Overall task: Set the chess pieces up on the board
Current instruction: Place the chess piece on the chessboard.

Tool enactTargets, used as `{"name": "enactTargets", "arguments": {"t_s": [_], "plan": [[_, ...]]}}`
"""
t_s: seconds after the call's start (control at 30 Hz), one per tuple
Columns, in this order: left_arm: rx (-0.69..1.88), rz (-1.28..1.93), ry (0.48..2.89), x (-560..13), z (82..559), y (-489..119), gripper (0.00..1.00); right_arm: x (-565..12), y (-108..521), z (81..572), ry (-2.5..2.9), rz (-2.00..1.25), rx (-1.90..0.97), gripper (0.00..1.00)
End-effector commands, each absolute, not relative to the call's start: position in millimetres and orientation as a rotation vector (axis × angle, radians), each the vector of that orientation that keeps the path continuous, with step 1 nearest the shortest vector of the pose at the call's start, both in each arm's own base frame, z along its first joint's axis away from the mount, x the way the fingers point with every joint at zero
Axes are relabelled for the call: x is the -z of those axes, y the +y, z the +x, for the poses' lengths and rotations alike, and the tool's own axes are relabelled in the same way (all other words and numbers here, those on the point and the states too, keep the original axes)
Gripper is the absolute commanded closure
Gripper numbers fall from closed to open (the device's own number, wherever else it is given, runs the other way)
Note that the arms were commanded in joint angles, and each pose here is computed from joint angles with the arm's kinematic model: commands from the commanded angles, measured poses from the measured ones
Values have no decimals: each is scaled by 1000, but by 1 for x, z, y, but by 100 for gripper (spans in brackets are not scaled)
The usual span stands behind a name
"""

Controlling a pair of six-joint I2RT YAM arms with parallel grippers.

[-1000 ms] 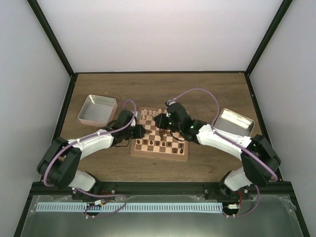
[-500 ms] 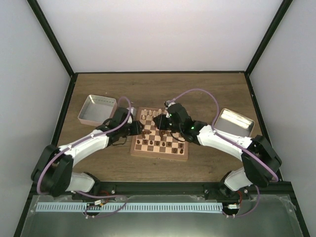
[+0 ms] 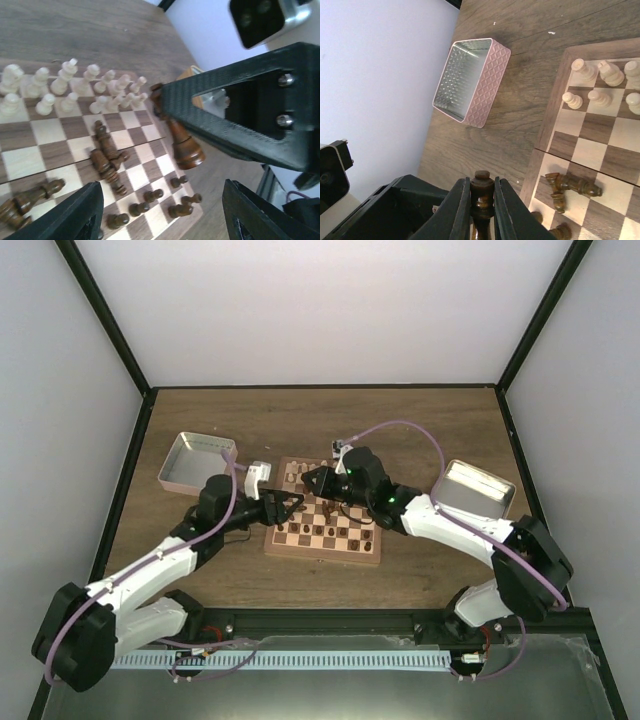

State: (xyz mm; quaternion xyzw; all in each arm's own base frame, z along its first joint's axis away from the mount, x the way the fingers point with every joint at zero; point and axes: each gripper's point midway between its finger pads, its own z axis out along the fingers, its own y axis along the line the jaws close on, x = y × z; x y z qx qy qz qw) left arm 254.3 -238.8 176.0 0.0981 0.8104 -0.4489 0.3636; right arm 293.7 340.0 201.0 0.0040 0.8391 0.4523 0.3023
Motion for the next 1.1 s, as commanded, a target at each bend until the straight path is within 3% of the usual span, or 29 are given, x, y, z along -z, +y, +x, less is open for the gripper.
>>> {"name": "enactTargets", "arguments": {"t_s": [0.0,0.23,0.53,0.77,0.93,1.07], "plan": [[1280,333,1954,-205,246,-251,33,-248,347,295,2119,25,-1327,91],[1350,307,1953,-208,256,-262,35,-253,354,285,2126,-7,-1407,91],[1356,270,1960,-208,263,-264,63,-251,353,278,2138,-37,-1423,91],[1284,352,1942,-210,260,-261,77,-242,350,274,2163,-101,-1369,90],[1218,362,1940,-212,260,-254,77,-245,342,270,2130,-141,-1330,88],[1212,364,1939,-213,260,-253,72,-255,339,265,2084,-196,-1332,88]]}}
